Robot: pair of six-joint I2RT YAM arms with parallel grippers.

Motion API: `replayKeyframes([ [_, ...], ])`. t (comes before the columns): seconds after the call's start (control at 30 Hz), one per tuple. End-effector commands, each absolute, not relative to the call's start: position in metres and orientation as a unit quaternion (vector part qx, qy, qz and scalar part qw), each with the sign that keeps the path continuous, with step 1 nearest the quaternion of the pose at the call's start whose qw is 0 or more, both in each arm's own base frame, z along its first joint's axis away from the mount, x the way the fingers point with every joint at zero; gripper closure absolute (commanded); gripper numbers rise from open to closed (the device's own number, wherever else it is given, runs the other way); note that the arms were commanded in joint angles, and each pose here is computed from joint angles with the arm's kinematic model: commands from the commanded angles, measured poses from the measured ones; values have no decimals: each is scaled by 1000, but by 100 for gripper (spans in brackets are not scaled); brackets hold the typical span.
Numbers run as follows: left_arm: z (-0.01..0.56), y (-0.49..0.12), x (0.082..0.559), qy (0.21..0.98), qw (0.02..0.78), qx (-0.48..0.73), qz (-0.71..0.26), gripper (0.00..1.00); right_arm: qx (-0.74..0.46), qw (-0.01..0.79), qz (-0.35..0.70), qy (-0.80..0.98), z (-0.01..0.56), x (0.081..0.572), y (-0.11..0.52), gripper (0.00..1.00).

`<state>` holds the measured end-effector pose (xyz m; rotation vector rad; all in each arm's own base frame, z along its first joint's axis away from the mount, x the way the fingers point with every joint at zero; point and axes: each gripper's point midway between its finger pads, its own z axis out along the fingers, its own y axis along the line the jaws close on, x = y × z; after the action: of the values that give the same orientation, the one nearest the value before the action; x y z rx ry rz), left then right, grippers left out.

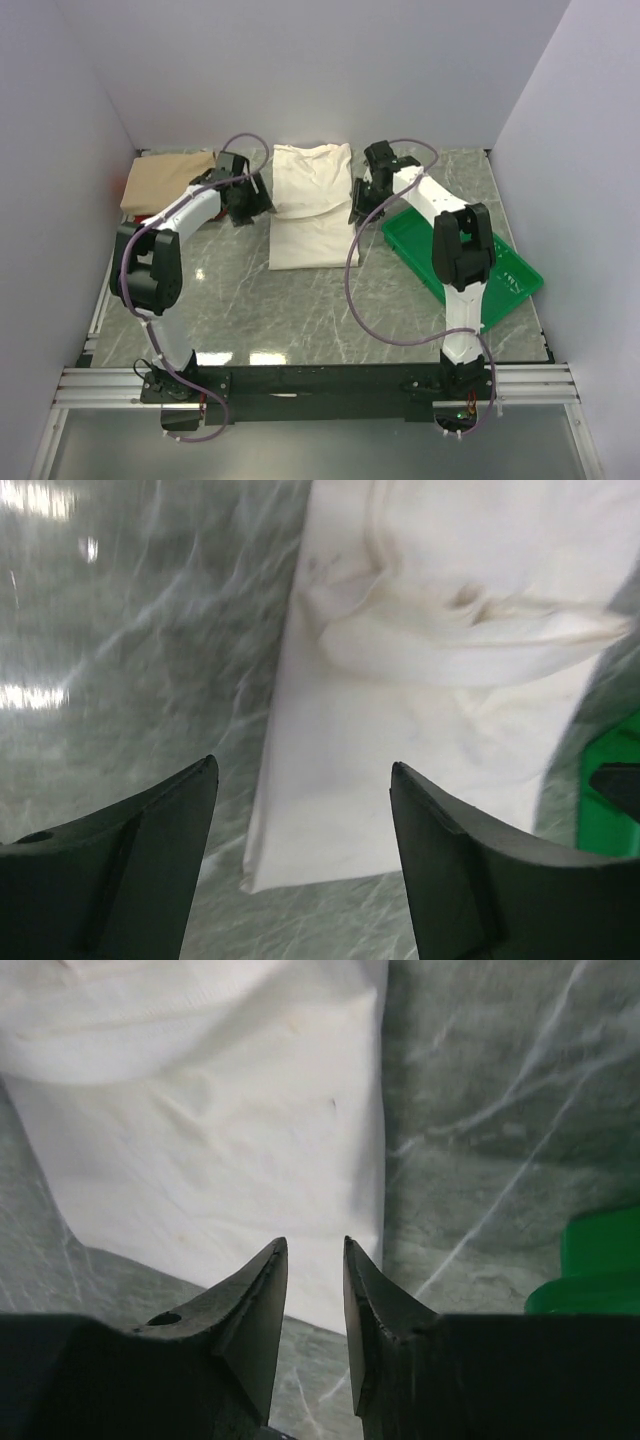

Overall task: Fold and stack the t-shirts
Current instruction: Fold the tshirt

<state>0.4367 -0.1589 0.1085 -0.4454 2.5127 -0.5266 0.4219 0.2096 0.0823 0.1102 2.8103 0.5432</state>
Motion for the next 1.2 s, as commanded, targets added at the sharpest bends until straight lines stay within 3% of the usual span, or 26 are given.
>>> replayKeyframes([
  [0.0, 102, -167, 416, 932, 257, -150, -208, 25, 15, 155, 184, 971, 90, 403, 214, 64],
  [0.47, 53, -171, 338, 952, 195, -145, -184, 31, 18, 115, 149, 982, 54, 335, 201, 67],
  [1.17, 40, -164, 327, 957, 195, -166, -137, 39, 18, 56, 123, 991, 9, 304, 199, 71],
])
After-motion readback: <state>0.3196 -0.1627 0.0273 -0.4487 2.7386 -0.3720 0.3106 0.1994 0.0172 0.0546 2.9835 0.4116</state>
